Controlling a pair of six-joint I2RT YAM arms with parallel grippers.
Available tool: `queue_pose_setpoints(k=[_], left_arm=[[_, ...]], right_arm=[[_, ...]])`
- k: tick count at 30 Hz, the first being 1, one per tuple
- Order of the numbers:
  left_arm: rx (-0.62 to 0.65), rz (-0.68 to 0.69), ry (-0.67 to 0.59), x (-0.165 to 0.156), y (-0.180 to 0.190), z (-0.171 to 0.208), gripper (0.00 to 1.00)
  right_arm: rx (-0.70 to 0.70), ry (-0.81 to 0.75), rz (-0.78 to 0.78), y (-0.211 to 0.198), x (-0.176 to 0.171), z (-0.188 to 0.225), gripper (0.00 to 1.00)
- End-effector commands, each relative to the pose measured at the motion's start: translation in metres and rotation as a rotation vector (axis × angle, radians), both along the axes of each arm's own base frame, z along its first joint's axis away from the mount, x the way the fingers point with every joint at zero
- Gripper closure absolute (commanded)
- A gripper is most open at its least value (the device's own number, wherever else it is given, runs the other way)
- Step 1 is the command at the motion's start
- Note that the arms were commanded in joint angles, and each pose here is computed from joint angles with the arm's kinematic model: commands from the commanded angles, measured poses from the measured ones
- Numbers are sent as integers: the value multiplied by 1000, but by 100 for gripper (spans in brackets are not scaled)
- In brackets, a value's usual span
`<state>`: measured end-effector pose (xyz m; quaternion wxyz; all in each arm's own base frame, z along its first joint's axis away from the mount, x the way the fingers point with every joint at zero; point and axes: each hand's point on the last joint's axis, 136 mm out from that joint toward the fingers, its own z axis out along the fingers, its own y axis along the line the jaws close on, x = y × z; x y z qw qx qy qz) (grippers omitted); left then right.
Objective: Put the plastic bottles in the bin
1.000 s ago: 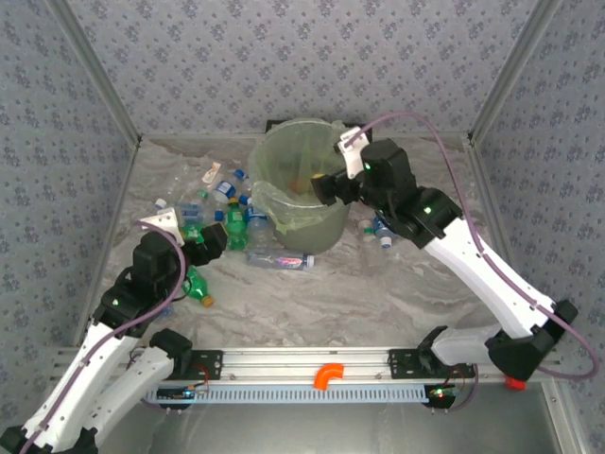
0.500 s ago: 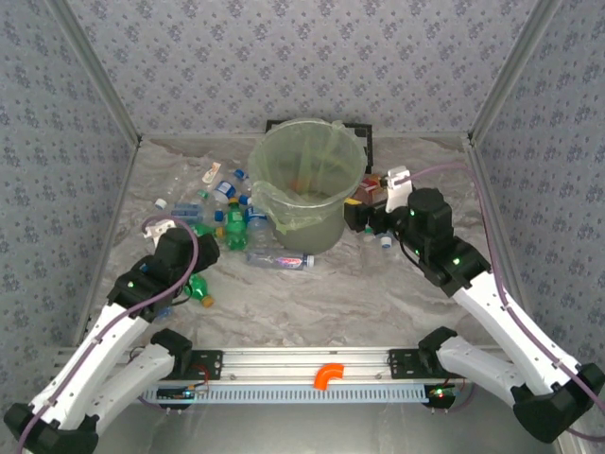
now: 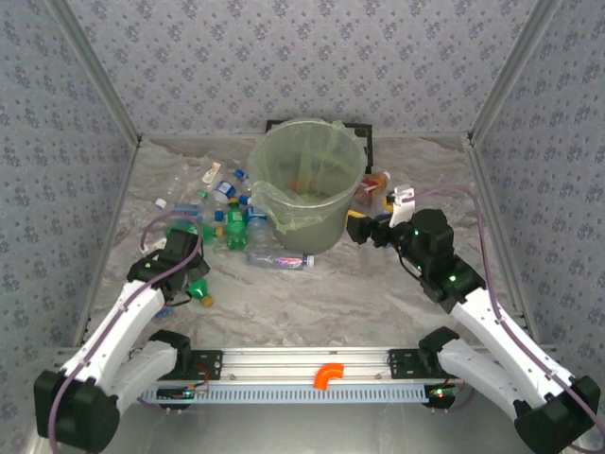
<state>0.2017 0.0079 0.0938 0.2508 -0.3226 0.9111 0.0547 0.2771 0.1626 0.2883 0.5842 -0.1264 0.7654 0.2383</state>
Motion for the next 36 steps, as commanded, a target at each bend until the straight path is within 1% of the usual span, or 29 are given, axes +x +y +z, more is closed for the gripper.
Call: queue_pose_setpoints(k=[1,4,9,10,16,21,23,26,28,29,36], left_arm=[[-75,-4,9,12,-7,-8,5],[-83,5,39,17,-4,-18,8],[-113,23,96,22,-1,-35,9],[-121,26,77,28,0,-37,10],[-163,33,92,33,-1,-55,15],[-173,41,104,36,1,-64,17],[-179,43,107,36,1,-66,23],[-184,45,96,35,1,-64,30],[-183,49,80,34,2,-61,38],[-181,50,71,34,2,-58,39],[-188,48,-5,28,3,-33,41]], right_arm=[[71,-90,-13,-7,-8,26,0],[76,-110,-39,-13,-10,27,0],[82,-109,-32,-12,-11,25,0],[81,-106,-31,-12,-10,25,0],[79,-103,-29,-11,-9,23,0],[78,-104,-31,-11,-8,22,0],[76,-106,-32,-11,-8,23,0],[77,-107,-34,-11,-8,23,0],[76,-107,-33,-11,-8,23,0],[75,-106,-35,-11,-8,22,0],[80,-119,-35,-11,-8,24,0]])
